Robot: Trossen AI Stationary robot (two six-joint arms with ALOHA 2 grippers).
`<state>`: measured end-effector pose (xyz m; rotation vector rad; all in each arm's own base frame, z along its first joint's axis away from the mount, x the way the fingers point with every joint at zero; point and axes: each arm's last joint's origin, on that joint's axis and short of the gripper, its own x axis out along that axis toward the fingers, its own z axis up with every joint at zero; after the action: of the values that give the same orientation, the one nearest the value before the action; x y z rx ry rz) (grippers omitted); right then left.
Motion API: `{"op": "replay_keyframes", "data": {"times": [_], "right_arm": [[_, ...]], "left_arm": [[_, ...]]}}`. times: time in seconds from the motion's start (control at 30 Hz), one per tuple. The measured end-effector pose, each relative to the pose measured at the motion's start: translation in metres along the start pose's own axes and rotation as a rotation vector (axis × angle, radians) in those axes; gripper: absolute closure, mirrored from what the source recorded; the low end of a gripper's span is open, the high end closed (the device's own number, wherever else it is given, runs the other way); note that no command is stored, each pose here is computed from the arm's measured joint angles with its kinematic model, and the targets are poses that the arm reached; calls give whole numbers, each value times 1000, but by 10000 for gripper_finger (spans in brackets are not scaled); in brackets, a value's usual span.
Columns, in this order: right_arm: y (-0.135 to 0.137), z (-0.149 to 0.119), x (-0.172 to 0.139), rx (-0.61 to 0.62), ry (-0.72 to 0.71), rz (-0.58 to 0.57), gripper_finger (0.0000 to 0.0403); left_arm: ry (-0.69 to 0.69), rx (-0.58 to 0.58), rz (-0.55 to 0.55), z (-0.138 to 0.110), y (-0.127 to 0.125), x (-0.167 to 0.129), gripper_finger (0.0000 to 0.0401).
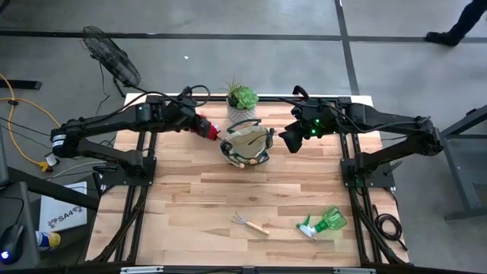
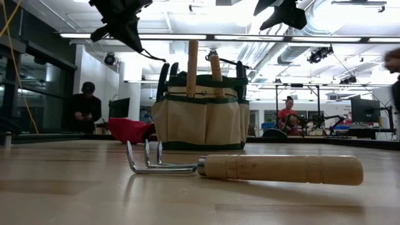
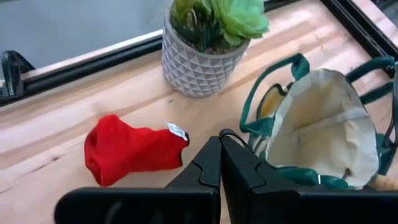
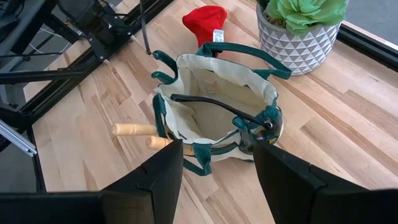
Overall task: Pick & Place Garden tools in Gardening bag
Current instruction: Put the green shear scissor into the gardening bag
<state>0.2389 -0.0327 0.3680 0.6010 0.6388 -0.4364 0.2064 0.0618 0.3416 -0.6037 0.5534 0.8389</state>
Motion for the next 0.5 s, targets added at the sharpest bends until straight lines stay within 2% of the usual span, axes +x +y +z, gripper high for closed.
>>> {"op": "replay_keyframes", "data": {"times": [0.33,0.5], "right_arm": [[0,0,0,5,0,0,215],[0,0,0,7,0,0,215]], "left_arm": [[-138,-69,87,5,10,-15,401],[-95,-54,67,3,8,-11,401]]}}
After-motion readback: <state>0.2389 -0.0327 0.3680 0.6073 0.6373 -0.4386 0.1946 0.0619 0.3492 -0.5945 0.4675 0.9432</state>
